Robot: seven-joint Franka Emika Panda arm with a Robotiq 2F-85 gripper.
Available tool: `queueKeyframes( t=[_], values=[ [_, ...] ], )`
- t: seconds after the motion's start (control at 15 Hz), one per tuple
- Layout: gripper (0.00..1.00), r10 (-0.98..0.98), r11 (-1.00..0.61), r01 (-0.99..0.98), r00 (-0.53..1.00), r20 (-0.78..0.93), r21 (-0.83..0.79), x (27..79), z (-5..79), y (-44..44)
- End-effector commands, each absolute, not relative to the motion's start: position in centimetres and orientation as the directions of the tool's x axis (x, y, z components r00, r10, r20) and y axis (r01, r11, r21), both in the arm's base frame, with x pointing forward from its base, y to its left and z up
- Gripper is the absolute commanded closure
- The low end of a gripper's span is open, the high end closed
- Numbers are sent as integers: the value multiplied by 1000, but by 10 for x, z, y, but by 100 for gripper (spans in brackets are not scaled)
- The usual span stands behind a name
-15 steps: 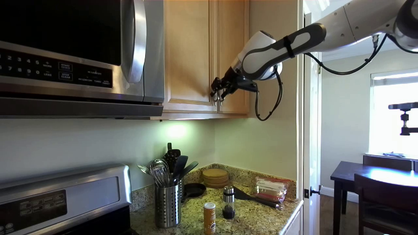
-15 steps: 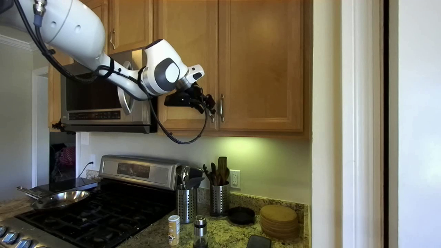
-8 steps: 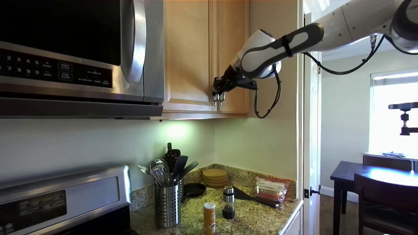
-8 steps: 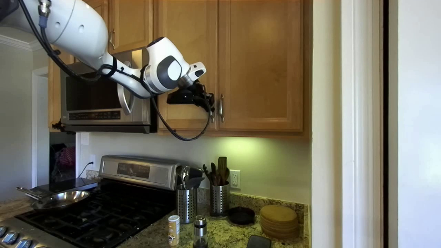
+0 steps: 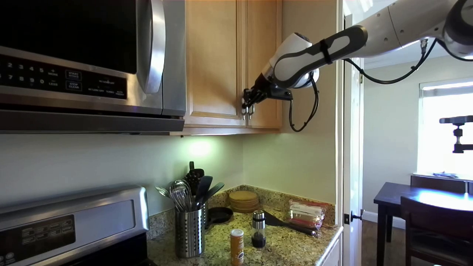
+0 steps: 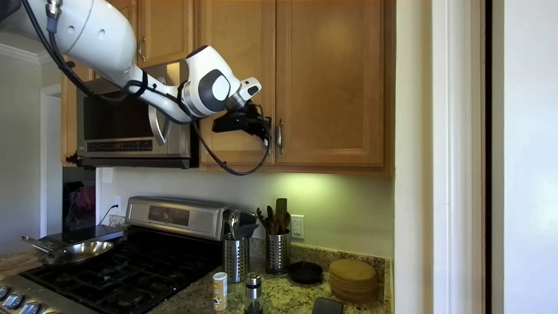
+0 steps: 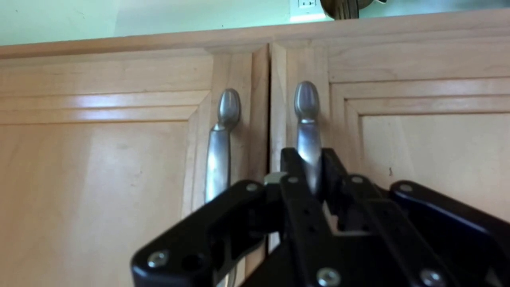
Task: Open the left door of the upper cabinet, place the brown can in the cabinet, place the glass jar in the cabinet, close the cabinet door
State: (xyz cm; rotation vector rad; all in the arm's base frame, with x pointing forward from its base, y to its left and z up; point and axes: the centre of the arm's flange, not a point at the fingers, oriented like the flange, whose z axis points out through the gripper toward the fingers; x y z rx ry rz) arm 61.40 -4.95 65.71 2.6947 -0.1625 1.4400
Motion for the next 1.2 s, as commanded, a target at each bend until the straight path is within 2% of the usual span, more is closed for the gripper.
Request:
queueKeyframes(
  t=[0.0,0.47,0.87,0.93,1.13],
  values=[
    [90,-35,-992,-117,597,801,44,587,644,-26],
    [90,-75,-980,-191,626,776,59,553,647,41],
    [90,-51,-989,-137,686,725,60,516,668,65],
    [59,-45,-989,-131,691,721,63,509,670,67],
    [57,-42,-992,-115,702,711,55,487,672,77]
  ],
)
